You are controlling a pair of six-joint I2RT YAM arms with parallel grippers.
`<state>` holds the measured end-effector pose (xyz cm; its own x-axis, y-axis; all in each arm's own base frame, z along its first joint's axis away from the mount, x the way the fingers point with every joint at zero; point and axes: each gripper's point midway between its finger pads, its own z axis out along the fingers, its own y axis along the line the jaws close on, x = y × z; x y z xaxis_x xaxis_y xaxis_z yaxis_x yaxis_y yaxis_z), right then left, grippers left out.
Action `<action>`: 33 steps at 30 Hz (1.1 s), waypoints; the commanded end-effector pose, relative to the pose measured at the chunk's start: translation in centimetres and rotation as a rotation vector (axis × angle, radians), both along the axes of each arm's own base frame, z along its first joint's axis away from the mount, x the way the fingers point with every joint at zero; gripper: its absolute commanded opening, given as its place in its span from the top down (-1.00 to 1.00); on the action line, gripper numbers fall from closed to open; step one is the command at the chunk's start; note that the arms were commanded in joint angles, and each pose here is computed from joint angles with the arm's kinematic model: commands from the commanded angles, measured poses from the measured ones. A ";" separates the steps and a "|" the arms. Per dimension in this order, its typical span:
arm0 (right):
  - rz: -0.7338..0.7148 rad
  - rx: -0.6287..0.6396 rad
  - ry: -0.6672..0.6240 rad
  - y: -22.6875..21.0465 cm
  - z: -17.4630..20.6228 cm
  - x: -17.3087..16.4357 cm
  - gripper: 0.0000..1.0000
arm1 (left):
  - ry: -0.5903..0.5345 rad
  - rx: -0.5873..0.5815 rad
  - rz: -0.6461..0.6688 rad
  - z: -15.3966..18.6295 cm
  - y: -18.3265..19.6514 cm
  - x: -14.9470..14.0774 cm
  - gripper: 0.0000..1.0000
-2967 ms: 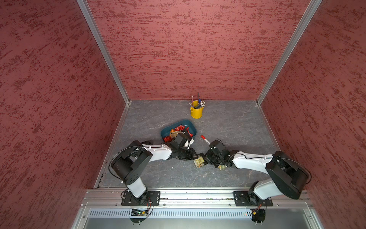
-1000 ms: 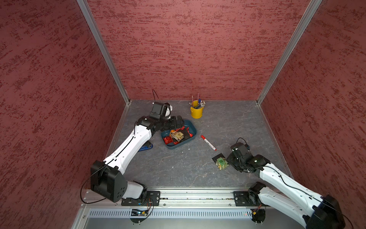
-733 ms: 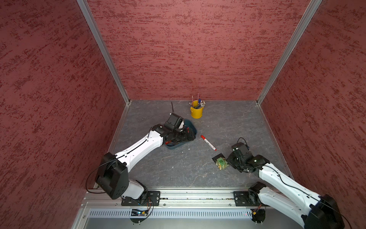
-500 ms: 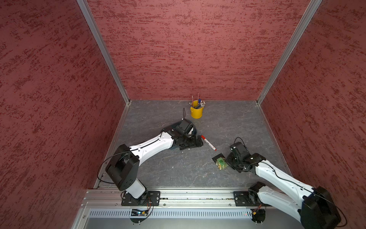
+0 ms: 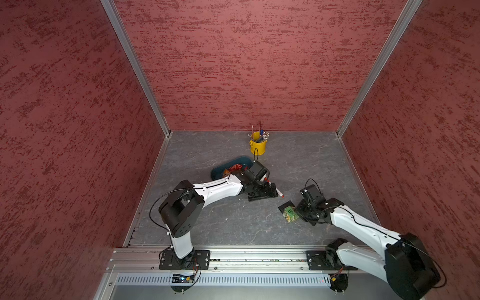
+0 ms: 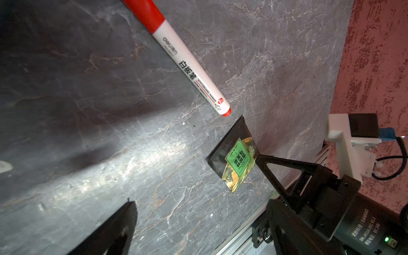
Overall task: Put the tea bags into the storage box
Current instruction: Pick up the tea bag from the center of the board.
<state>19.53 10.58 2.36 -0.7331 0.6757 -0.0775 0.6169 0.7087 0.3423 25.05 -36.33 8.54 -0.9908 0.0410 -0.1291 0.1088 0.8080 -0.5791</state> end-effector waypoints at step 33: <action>0.000 0.034 0.054 -0.1 -2.2 -0.5 1.00 | 0.095 -0.114 -0.002 -4.6 -5.8 -0.1 -0.22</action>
